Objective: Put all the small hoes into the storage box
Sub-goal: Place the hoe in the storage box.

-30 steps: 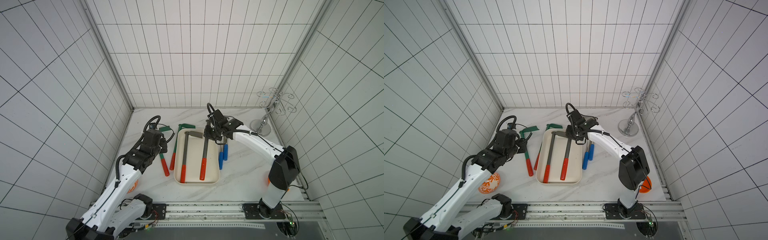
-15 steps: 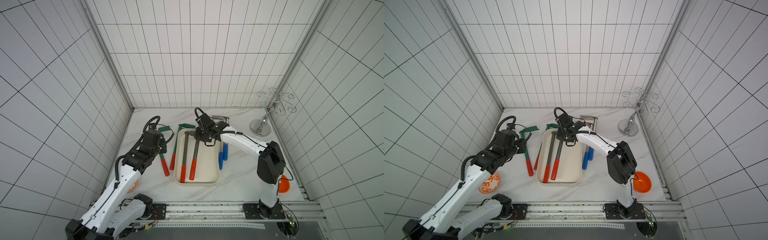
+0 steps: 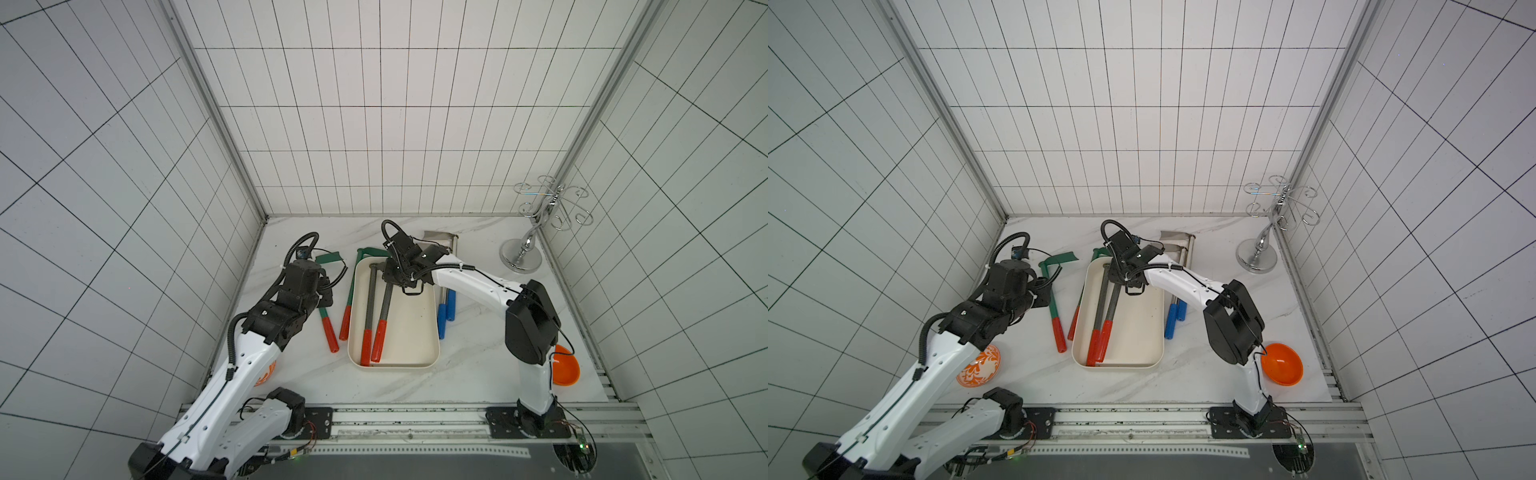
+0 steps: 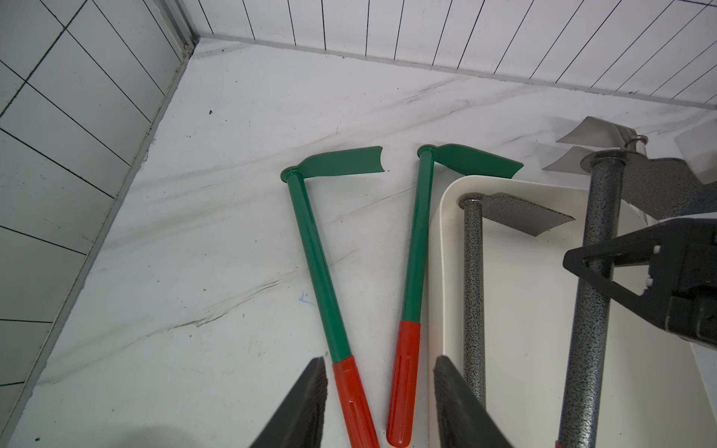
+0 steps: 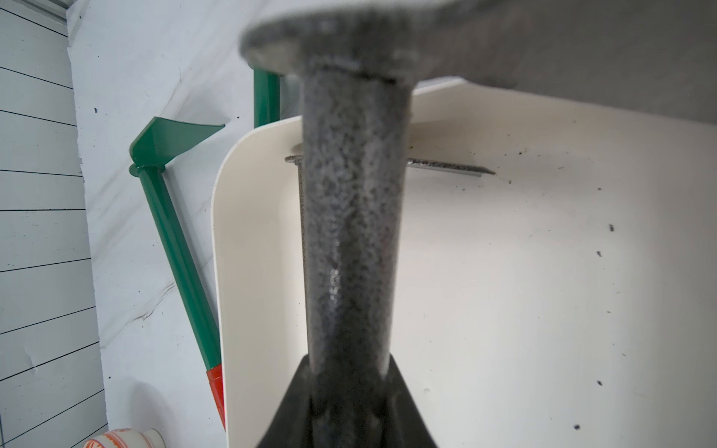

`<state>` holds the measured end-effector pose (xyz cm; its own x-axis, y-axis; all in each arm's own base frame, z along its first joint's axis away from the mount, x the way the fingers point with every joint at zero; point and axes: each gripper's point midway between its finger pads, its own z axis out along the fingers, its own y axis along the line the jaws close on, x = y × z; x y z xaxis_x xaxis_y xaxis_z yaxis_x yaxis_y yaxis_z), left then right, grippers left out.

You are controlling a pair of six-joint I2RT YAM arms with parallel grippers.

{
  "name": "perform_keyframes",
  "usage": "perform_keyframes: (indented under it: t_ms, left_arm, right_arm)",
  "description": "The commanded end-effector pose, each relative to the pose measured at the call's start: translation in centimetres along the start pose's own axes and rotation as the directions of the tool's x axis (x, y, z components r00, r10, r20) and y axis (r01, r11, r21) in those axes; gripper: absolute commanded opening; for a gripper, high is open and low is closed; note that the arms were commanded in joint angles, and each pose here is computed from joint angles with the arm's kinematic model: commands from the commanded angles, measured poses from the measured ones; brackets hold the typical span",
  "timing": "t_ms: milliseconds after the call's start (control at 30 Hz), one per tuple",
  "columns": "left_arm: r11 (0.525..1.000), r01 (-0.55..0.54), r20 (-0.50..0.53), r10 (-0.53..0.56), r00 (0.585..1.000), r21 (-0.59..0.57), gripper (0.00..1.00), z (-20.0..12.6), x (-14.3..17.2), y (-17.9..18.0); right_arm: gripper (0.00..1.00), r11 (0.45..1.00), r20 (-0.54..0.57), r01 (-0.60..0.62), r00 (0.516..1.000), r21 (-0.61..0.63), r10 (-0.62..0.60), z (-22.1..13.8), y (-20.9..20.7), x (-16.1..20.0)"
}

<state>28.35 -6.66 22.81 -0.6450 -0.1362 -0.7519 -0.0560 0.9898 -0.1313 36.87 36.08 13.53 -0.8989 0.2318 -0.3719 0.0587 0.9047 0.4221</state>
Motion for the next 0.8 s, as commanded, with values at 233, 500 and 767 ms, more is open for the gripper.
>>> perform_keyframes:
  t_ms: [233,500,767]
  left_arm:
    - [1.0,-0.003,0.02,0.004,1.0,-0.011,0.47,-0.5,-0.4,0.3]
    - [1.0,-0.005,0.026,0.005,1.0,-0.018,0.47,-0.6,-0.4,0.5]
    - [1.0,-0.008,0.027,0.009,1.0,-0.022,0.47,-0.6,-0.3,0.5]
  right_arm:
    - [0.0,0.992,0.085,-0.026,0.996,-0.126,0.036,-1.5,5.0,-3.5]
    - [0.0,0.993,0.06,-0.038,0.997,-0.116,0.045,-0.2,4.6,-3.0]
    - [0.0,0.993,0.028,-0.055,0.998,-0.106,0.058,1.2,4.1,-2.5]
